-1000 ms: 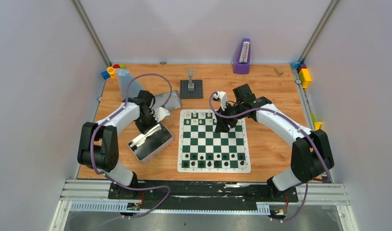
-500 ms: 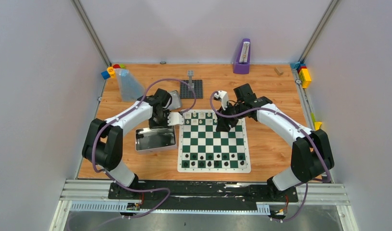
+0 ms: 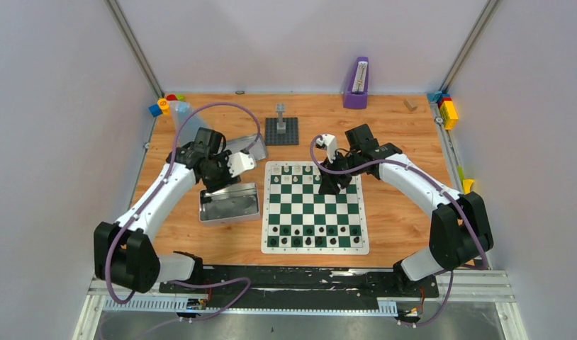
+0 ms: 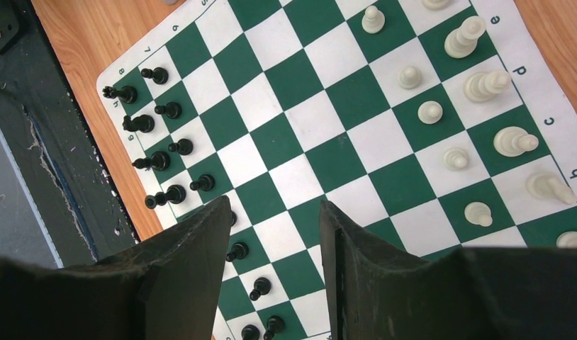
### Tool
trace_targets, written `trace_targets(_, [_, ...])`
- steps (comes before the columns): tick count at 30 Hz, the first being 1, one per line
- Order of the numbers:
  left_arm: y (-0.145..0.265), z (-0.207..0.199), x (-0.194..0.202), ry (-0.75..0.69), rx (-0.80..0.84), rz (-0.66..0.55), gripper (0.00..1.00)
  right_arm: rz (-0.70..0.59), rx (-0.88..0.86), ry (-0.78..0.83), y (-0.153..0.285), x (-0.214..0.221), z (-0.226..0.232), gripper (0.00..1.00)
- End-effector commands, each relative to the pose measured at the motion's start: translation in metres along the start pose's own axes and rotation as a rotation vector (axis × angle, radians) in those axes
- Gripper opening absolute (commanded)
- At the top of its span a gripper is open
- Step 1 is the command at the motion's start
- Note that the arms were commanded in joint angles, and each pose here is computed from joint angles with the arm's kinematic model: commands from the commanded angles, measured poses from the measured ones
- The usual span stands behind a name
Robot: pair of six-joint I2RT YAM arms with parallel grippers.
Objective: Set up the chess pieces on the board
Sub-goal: Adjust the storage box at the center of the board, then pick up the chess piece from the storage box.
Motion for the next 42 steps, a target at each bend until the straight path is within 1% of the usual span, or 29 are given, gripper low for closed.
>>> trace_targets(1, [-0.003, -0.036, 0.031, 0.049, 0.096, 0.050, 0.59, -0.052, 0.030, 0.056, 0.007, -0.011, -0.003, 0.49])
trace_targets(3, [-0.006, -0.041, 0.038, 0.061, 0.086, 0.053, 0.58, -0.046, 0.032, 0.055, 0.006, -0.009, -0.003, 0.49])
trace_targets(8, [-0.011, -0.039, 0.049, 0.050, 0.003, 0.046, 0.58, -0.042, 0.035, 0.054, 0.006, -0.007, -0.003, 0.49])
trace_targets(14, [-0.024, -0.037, 0.060, 0.025, -0.036, 0.069, 0.59, -0.044, 0.036, 0.061, 0.007, -0.007, -0.003, 0.49])
trace_targets(22, [-0.041, -0.023, 0.071, 0.002, -0.096, 0.121, 0.59, -0.037, 0.030, 0.058, 0.005, -0.004, -0.003, 0.49])
trace_targets(31, [-0.048, -0.015, 0.077, -0.014, -0.116, 0.136, 0.60, -0.020, 0.022, 0.051, 0.000, 0.001, -0.004, 0.49])
trace_targets(36, [-0.052, -0.016, 0.082, -0.019, -0.101, 0.149, 0.60, -0.019, 0.018, 0.049, -0.001, 0.001, -0.004, 0.49])
trace_targets(42, [-0.056, -0.013, 0.081, -0.026, -0.117, 0.135, 0.61, -0.017, 0.010, 0.043, -0.002, 0.002, -0.003, 0.49])
Point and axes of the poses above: each gripper's point midway between its finger pads, its own y axis back along the fingers, its own z axis along the line the jaws close on, x = y × z, the point moved 5 cm from there along y, back along the fingers, and after that the axes turned 14 degrees about y, right-handed, at the moved point
